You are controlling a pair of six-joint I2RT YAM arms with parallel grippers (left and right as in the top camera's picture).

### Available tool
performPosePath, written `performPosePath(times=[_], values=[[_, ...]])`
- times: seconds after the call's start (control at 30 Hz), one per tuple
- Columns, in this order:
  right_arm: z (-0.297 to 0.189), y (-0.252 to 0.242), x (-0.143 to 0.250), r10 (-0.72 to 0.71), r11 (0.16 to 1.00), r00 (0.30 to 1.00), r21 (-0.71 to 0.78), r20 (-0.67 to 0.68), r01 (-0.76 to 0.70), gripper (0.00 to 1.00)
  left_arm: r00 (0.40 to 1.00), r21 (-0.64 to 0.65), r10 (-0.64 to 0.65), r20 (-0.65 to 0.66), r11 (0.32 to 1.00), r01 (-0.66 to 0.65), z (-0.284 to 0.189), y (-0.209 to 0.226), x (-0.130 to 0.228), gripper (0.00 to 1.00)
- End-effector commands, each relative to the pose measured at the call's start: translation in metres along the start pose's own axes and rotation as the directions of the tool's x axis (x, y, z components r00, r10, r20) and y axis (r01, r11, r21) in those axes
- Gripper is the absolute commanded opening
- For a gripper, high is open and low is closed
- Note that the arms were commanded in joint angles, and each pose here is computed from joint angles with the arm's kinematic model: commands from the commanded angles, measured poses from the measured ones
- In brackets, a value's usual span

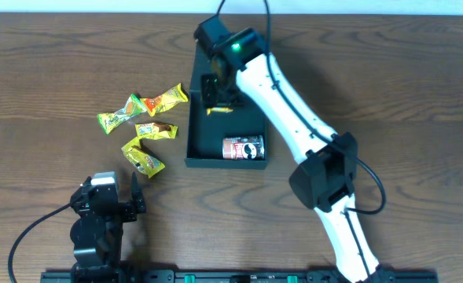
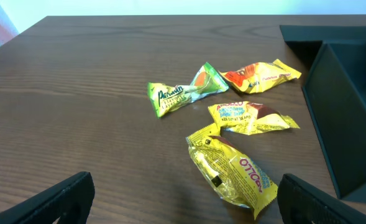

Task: Pack container
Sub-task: 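Carry the packet into the box and lower it beside the can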

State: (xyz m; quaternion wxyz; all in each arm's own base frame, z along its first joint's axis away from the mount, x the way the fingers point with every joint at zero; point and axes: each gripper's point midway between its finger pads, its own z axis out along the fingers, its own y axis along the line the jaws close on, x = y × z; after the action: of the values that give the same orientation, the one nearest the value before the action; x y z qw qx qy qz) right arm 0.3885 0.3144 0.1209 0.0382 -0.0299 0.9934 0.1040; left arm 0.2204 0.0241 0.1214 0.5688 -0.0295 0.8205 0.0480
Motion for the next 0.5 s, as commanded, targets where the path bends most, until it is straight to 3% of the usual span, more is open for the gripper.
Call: performPosePath(times=[0.0, 0.47], values=[[0.020, 0.001, 0.020, 0.009, 0.999, 0.999, 0.049, -0.054, -0.006, 0.31, 1.000, -0.006, -0.016, -0.018, 1.000, 0.016, 0.003, 0.001, 0.009, 0.95], [0.051, 0.015, 0.061, 0.058, 0.993, 0.991, 0.108, -0.125, -0.044, 0.27, 1.000, -0.006, -0.017, -0.018, 1.000, 0.016, 0.003, 0.001, 0.009, 0.95]])
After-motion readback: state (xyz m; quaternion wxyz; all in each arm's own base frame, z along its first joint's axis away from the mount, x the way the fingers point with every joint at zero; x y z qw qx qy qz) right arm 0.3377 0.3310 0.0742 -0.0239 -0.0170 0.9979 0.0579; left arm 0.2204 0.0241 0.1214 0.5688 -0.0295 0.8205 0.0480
